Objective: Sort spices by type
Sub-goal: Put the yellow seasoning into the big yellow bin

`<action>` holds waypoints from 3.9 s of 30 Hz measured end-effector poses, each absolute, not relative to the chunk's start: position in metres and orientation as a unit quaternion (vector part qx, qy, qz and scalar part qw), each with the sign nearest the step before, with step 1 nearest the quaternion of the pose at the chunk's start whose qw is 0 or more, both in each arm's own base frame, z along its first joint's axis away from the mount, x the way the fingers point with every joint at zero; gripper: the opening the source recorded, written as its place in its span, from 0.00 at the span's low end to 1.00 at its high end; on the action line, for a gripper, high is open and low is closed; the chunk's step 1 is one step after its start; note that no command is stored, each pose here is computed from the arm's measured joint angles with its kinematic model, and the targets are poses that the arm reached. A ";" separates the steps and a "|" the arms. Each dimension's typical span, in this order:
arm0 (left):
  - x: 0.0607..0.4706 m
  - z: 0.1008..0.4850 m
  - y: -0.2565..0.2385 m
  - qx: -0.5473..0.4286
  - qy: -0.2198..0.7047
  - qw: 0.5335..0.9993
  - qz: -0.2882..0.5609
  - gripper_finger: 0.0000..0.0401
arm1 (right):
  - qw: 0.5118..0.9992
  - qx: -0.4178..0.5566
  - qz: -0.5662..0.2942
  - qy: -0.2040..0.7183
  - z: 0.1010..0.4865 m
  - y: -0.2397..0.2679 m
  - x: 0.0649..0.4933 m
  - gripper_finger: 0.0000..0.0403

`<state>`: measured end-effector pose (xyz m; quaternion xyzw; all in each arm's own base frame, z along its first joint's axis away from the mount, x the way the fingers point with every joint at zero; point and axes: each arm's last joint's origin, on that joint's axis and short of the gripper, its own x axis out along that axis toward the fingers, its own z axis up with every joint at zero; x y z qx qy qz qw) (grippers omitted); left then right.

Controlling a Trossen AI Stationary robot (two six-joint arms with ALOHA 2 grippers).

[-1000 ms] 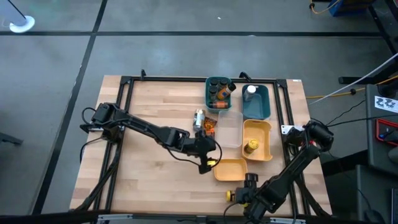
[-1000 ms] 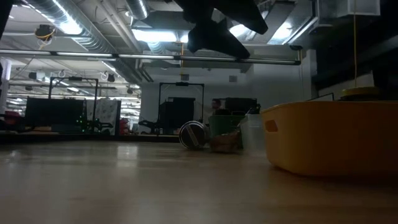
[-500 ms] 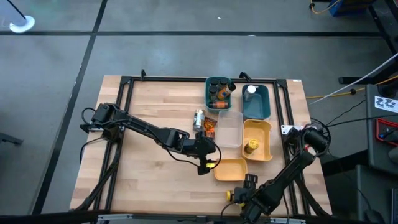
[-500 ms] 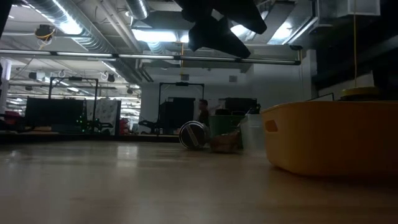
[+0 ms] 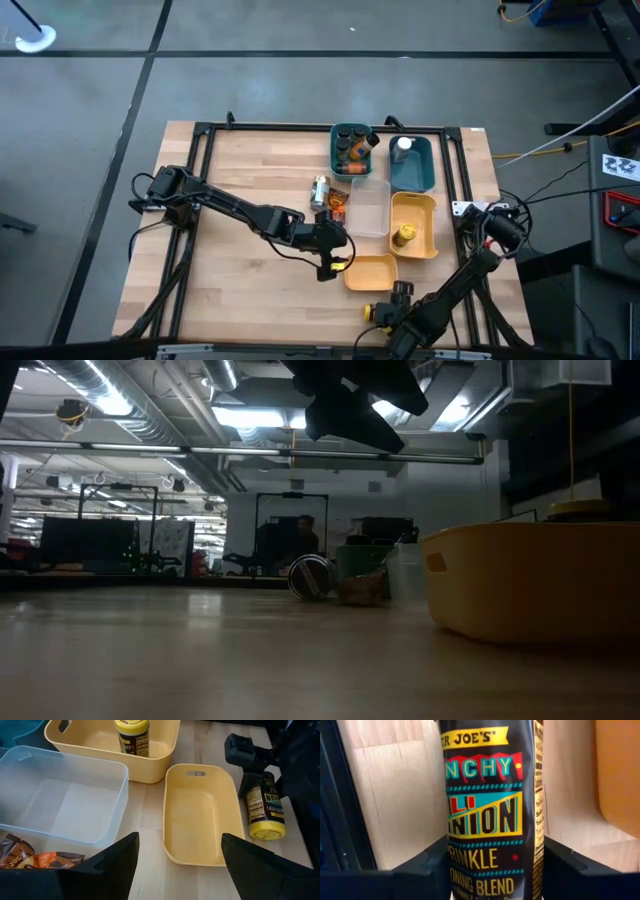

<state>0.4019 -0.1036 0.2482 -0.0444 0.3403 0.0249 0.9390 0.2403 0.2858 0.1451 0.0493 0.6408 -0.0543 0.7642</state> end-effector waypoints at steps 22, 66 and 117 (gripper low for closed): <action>0.396 0.253 -0.139 0.081 0.309 0.944 -0.083 0.66 | 0.790 0.086 -0.039 0.606 0.213 0.266 0.225 0.53; 0.394 0.259 -0.172 0.125 0.234 0.954 -0.141 0.66 | 0.918 0.029 -0.070 0.390 0.248 0.238 0.272 0.55; 0.408 0.267 -0.148 0.055 0.195 0.976 -0.084 0.53 | 0.858 0.085 0.012 0.507 0.292 0.210 0.230 0.63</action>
